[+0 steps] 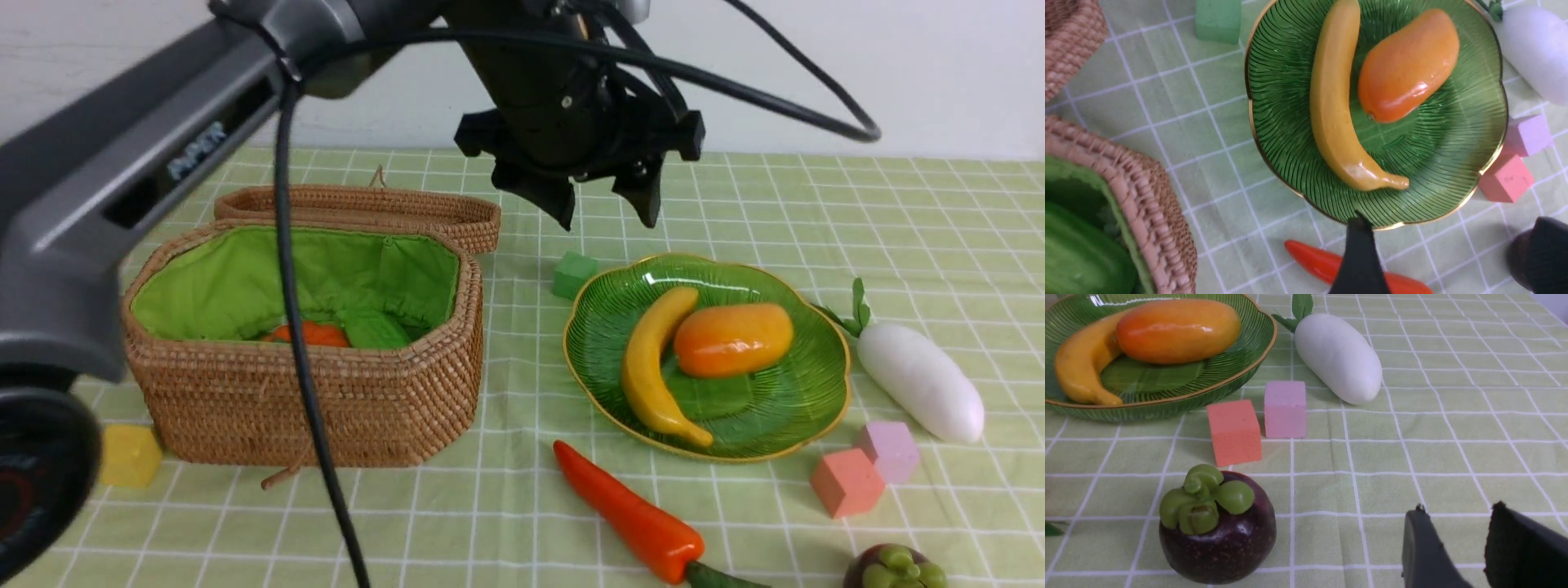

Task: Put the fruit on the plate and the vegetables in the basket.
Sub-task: Take a daikon with your right arm and place it on the basket on the left.

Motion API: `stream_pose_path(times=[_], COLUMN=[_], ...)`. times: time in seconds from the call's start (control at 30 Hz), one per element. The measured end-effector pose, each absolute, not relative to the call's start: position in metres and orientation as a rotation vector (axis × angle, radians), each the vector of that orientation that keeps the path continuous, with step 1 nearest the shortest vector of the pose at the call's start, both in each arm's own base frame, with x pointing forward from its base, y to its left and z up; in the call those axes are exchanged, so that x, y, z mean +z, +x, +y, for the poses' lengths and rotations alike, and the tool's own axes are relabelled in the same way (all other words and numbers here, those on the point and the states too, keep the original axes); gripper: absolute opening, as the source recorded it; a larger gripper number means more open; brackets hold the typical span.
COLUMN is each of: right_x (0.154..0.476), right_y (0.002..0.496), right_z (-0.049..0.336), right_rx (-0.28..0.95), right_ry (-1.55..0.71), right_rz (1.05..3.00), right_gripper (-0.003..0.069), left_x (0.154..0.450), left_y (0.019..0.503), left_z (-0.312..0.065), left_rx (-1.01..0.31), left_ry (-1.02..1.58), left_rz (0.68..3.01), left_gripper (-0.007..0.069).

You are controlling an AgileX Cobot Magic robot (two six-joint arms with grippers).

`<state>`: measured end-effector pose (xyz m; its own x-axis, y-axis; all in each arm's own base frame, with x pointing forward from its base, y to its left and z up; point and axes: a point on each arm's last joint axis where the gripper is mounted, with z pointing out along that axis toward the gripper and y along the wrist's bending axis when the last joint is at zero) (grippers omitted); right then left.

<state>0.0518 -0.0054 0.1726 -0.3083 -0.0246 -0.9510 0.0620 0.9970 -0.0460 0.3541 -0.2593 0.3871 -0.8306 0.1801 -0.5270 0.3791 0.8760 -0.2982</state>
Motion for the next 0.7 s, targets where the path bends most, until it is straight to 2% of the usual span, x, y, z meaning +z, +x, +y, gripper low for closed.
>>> stream_pose_path(times=[0.1, 0.17, 0.37, 0.4, 0.47, 0.5, 0.53, 0.57, 0.6, 0.7], right_x=[0.173, 0.173, 0.173, 0.173, 0.173, 0.173, 0.173, 0.173, 0.173, 0.173], right_y=[0.052, 0.052, 0.052, 0.052, 0.052, 0.052, 0.052, 0.052, 0.052, 0.052], right_z=[-0.005, -0.005, -0.005, -0.005, -0.005, -0.005, -0.005, -0.005, -0.005, -0.005], right_rx=[-0.086, -0.086, -0.085, -0.085, -0.084, -0.084, -0.084, -0.084, -0.084, -0.084], right_ry=[0.027, 0.027, 0.028, 0.028, 0.029, 0.03, 0.03, 0.03, 0.03, 0.03], right_rz=[1.882, 1.882, 1.882, 1.882, 1.882, 1.882, 1.882, 1.882, 1.882, 1.882], right_gripper=[0.0242, 0.0242, 0.0242, 0.0242, 0.0242, 0.0242, 0.0242, 0.0242, 0.0242, 0.0242], left_x=[0.405, 0.423, 0.45, 0.447, 0.451, 0.447, 0.447, 0.434, 0.424, 0.395], left_y=[0.334, 0.311, 0.241, 0.238, 0.196, 0.196, 0.18, 0.158, 0.138, 0.097], left_z=[-0.245, -0.228, -0.174, -0.172, -0.135, -0.135, -0.121, -0.103, -0.089, -0.062], left_rx=[-0.538, -0.538, -0.494, -0.486, -0.436, -0.43, -0.419, -0.399, -0.402, -0.43], left_ry=[0.415, 0.414, 0.379, 0.372, 0.285, 0.283, 0.246, 0.189, 0.156, 0.115], left_rz=[2.529, 2.507, 2.47, 2.481, 2.455, 2.456, 2.452, 2.467, 2.471, 2.47], left_gripper=[0.0424, 0.0365, 0.0178, 0.0165, 0.0078, 0.0078, 0.0047, 0.0, -0.0013, -0.0013])
